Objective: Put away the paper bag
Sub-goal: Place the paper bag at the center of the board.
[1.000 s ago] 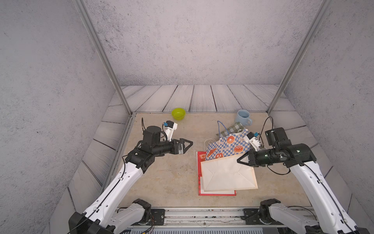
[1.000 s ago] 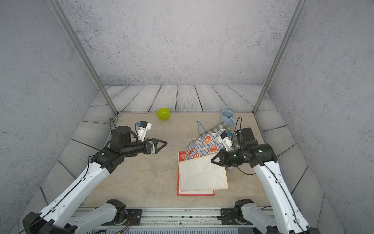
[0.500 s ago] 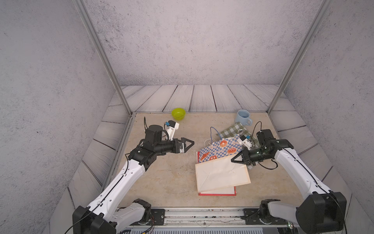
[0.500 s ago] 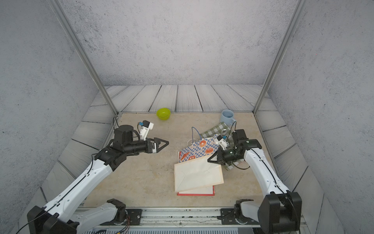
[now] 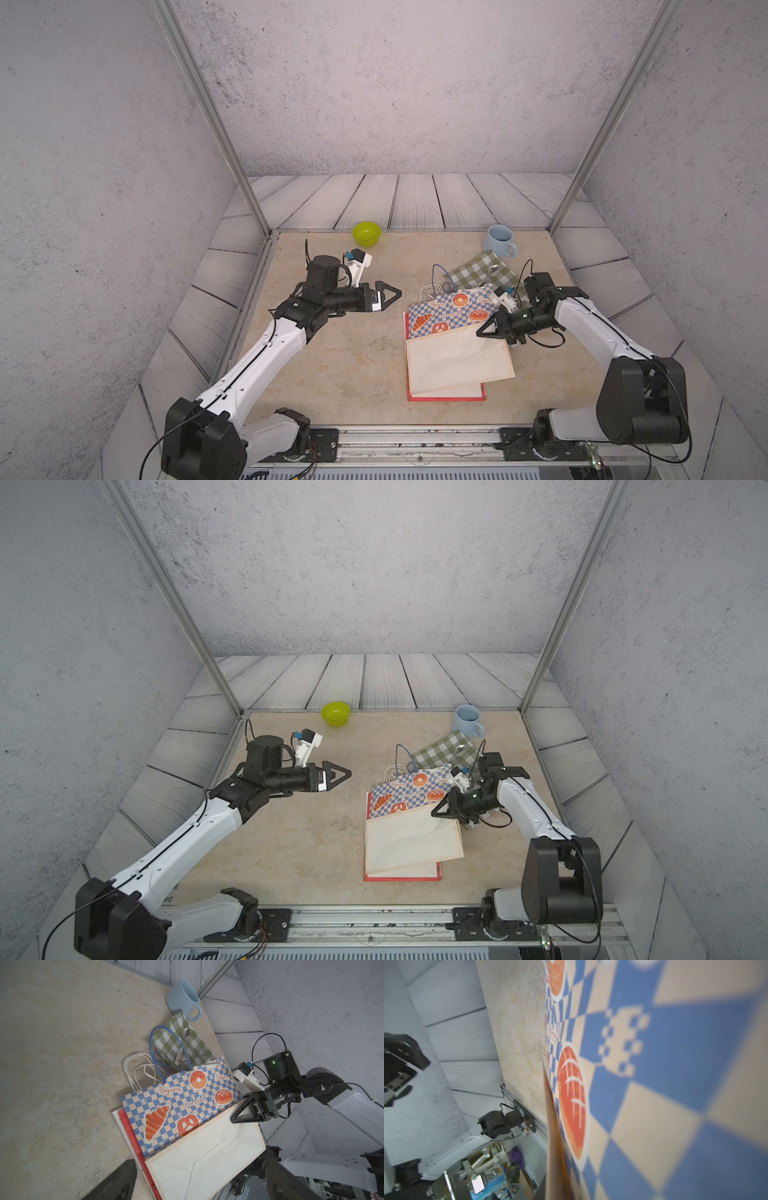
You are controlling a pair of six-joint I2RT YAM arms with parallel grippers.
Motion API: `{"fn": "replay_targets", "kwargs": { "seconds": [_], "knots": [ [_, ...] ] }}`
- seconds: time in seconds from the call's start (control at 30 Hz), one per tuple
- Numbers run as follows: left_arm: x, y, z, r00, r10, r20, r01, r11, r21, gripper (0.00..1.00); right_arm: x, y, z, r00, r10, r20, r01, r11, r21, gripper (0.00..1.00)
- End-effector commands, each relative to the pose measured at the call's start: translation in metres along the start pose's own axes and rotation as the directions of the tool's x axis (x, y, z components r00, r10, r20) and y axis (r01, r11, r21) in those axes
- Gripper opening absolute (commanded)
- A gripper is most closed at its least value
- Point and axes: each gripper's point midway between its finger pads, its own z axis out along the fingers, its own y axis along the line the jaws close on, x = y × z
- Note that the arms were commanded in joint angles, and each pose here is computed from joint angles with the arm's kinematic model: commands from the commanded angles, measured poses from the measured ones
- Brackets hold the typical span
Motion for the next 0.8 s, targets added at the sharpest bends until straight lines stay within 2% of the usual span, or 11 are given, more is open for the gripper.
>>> {"fn": "replay_targets", "kwargs": {
  "seconds": [0.0,0.13,0.23,0.3,0.43,0.6,0.67,0.77],
  "knots": [
    [-0.008,0.001,0.001,1.0,-0.025,0.017,0.024,0.999,0.026,0.98,0.0,-0.021,0.001,0.999,0.038,-0.035,-0.034,0.994,0.107,0.38],
    [-0.014,0.015,0.002,0.995,-0.089,0.039,0.088,0.996,0.011,0.98,-0.003,-0.04,0.002,0.996,0.066,-0.058,-0.053,0.978,0.2,0.52],
    [-0.015,0.021,0.003,0.994,-0.098,0.042,0.098,0.995,-0.002,0.98,-0.005,-0.057,0.002,0.993,0.098,-0.066,-0.075,0.957,0.282,0.6],
    [-0.014,0.027,0.003,0.994,-0.102,0.043,0.103,0.995,-0.02,0.98,-0.006,-0.068,0.001,0.991,0.117,-0.06,-0.09,0.937,0.336,0.69],
    [-0.012,0.054,0.002,0.987,-0.143,0.078,0.152,0.982,-0.115,0.98,-0.011,-0.084,-0.002,0.99,0.135,-0.033,-0.109,0.901,0.419,0.82],
    [-0.018,0.109,-0.015,0.951,-0.227,0.21,0.285,0.908,-0.306,0.98,-0.015,-0.098,-0.01,0.99,0.138,0.015,-0.127,0.859,0.496,0.91],
    [-0.022,0.131,-0.028,0.927,-0.247,0.283,0.343,0.864,-0.367,0.98,-0.021,-0.1,-0.021,0.991,0.108,0.079,-0.134,0.831,0.54,0.94],
    [-0.025,0.16,-0.049,0.898,-0.234,0.373,0.397,0.797,-0.456,0.97,-0.039,-0.088,-0.047,0.977,0.013,0.213,-0.134,0.817,0.56,0.95]
  ]
}}
